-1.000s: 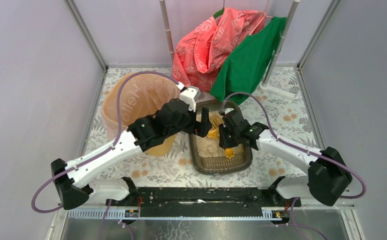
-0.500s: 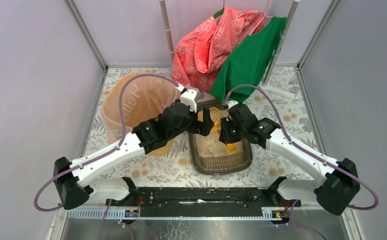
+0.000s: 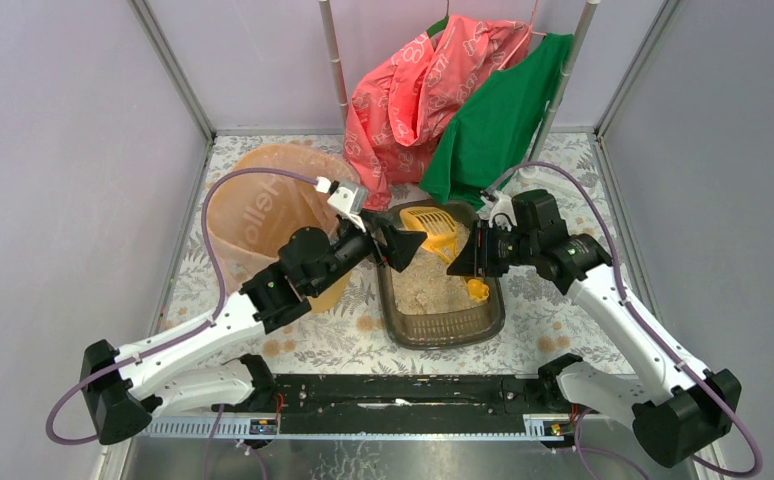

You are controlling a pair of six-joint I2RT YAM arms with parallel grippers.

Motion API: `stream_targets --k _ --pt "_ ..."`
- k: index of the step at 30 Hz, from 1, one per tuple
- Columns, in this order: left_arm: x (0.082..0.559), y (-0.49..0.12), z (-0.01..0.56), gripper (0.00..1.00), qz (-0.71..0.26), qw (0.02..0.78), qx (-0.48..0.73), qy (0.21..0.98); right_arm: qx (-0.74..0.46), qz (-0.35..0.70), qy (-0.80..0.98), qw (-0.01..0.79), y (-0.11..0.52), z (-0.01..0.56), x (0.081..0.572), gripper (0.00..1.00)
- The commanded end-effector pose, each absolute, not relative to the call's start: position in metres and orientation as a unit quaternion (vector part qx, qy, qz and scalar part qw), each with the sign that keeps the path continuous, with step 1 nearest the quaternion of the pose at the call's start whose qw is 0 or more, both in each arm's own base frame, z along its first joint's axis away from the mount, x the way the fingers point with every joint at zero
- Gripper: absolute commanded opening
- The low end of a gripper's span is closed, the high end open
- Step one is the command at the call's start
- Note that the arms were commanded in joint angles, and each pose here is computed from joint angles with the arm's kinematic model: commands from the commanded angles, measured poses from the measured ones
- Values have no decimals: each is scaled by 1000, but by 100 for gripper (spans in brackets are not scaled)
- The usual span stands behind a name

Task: Clean the litter box

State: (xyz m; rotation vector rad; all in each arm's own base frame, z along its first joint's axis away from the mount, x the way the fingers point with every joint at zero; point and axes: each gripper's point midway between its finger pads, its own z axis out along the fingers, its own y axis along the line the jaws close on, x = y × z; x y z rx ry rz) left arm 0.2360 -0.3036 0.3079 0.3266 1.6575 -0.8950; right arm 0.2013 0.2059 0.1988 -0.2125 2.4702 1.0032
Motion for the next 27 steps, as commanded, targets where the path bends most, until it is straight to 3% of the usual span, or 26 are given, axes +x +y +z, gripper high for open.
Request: stream_targets --k 1,13,17,27 --pt "224 -310 349 99 -439 637 162 613 -95 473 847 222 227 262 177 0" --pt "172 -294 379 99 -502 666 231 502 -65 626 748 212 230 360 121 0" --pt "168 -296 378 99 -493 672 257 489 -51 692 697 179 231 373 103 0" --pt "174 -298 382 99 -490 701 247 455 -66 755 624 188 214 420 62 0"
